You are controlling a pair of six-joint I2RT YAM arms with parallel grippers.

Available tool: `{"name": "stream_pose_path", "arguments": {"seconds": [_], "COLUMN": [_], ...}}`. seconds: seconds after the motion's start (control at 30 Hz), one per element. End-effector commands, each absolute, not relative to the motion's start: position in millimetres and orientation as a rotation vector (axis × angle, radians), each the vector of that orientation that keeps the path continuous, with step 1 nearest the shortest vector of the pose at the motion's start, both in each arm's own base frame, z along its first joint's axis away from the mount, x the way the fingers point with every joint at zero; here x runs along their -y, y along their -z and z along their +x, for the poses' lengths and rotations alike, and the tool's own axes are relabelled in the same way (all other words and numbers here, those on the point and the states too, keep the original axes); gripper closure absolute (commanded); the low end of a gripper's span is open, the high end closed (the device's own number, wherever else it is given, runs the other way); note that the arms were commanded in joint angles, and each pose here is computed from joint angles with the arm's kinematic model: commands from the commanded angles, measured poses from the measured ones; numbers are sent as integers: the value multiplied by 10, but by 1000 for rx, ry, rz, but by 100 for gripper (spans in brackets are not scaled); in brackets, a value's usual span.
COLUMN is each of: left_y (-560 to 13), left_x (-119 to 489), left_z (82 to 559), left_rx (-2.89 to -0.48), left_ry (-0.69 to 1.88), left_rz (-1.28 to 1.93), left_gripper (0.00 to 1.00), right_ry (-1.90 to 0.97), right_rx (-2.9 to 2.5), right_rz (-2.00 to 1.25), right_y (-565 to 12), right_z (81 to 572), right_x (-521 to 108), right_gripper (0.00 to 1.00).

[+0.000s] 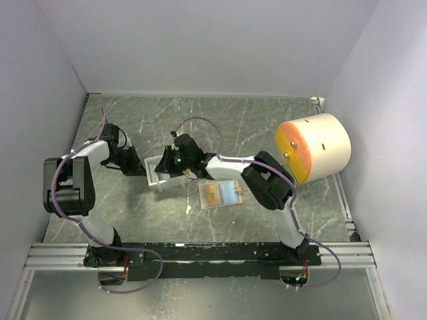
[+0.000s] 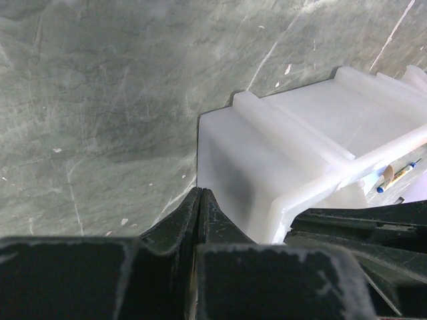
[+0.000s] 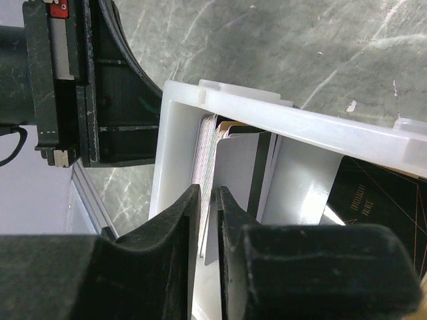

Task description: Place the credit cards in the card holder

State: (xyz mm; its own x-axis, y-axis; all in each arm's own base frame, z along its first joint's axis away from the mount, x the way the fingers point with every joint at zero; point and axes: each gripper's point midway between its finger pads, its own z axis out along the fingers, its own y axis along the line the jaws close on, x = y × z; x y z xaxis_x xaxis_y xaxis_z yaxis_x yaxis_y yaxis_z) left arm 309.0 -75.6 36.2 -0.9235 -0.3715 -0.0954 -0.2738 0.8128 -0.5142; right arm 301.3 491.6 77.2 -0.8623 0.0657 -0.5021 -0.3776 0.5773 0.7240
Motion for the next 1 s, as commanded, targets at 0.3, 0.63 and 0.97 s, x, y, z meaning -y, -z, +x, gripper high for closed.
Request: {"name": "stream_pose_path", "arguments": {"seconds": [0.3, 0.63, 0.97], "left_y": [-415, -426, -826], "left_x": [785, 747, 457], "left_z": [3177, 3183, 3372], "left_rx": [-2769, -2772, -2658], "left_ry": [792, 759, 509], "left_rz": [-467, -475, -550], "left_gripper": [90, 89, 85], "right_ry": [-1225, -1206, -1094], "right_rx": [-2263, -2244, -2238], "right_rz": [-263, -260, -226], "right_y": [-1044, -1132, -1187], "right_z": [3050, 3051, 3112], "right_x": [-4919, -4872, -4655], "right_gripper": [100, 100, 100]}}
